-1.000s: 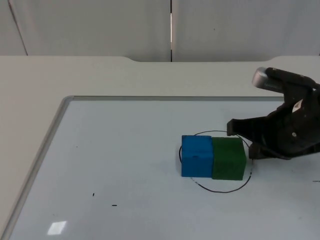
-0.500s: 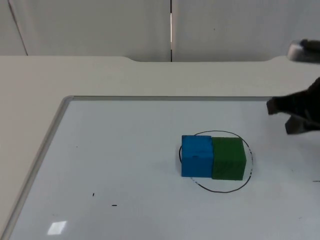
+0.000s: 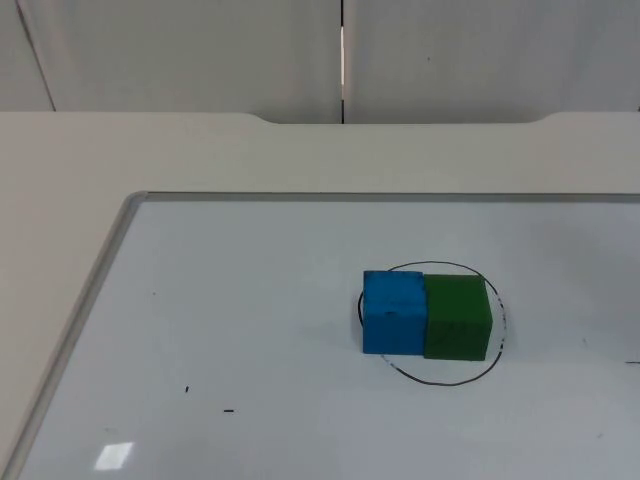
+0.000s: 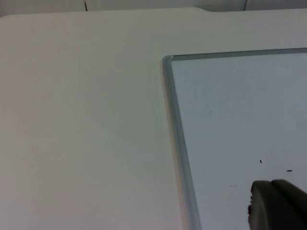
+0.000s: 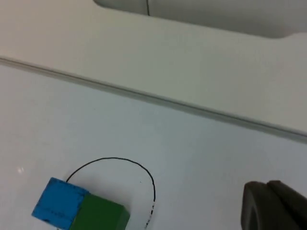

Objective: Push the two cubes into the marked area.

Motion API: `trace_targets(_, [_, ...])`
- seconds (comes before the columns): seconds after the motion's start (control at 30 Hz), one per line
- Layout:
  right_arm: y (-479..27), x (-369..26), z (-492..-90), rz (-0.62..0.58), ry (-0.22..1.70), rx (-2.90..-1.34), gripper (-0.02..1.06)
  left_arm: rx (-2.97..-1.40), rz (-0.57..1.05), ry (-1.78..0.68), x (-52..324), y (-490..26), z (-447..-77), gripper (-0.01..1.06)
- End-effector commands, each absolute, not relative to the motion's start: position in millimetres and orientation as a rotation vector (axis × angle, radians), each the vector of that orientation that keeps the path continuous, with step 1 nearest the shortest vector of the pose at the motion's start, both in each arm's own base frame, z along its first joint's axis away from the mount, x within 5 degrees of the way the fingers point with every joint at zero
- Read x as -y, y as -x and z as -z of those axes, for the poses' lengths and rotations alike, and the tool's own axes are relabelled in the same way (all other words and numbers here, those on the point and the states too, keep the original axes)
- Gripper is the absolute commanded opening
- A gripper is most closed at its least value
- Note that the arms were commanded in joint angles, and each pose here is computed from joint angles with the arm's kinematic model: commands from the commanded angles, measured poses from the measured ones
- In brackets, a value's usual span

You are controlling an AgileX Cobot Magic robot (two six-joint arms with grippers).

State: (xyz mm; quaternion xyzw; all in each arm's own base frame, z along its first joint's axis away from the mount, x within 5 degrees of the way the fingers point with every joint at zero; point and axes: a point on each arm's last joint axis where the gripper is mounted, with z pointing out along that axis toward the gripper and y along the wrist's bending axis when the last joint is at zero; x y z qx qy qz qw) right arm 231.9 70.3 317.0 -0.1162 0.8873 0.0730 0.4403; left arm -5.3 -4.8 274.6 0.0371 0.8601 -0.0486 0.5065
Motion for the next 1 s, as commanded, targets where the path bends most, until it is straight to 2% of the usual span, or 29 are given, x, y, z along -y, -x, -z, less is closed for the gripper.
trace_targets(0.0, [-208, -61, -338, -0.159, 0.297, -2.153, 0.00, -2.064, 0.112, -0.081, 4, 5, -274, 0.00])
trace_targets(0.2, [-164, -48, -365, -0.168, 0.283, -2.074, 0.00, -2.064, 0.112, -0.081, 4, 5, -274, 0.00])
trace_targets(0.4, [-143, -41, -373, -0.175, 0.275, -2.021, 0.00, -2.064, 0.112, -0.081, 4, 5, -274, 0.00])
trace_targets(0.97, [-95, -27, -336, -0.174, 0.275, -2.039, 0.00, -2.064, 0.112, -0.081, 4, 5, -274, 0.00])
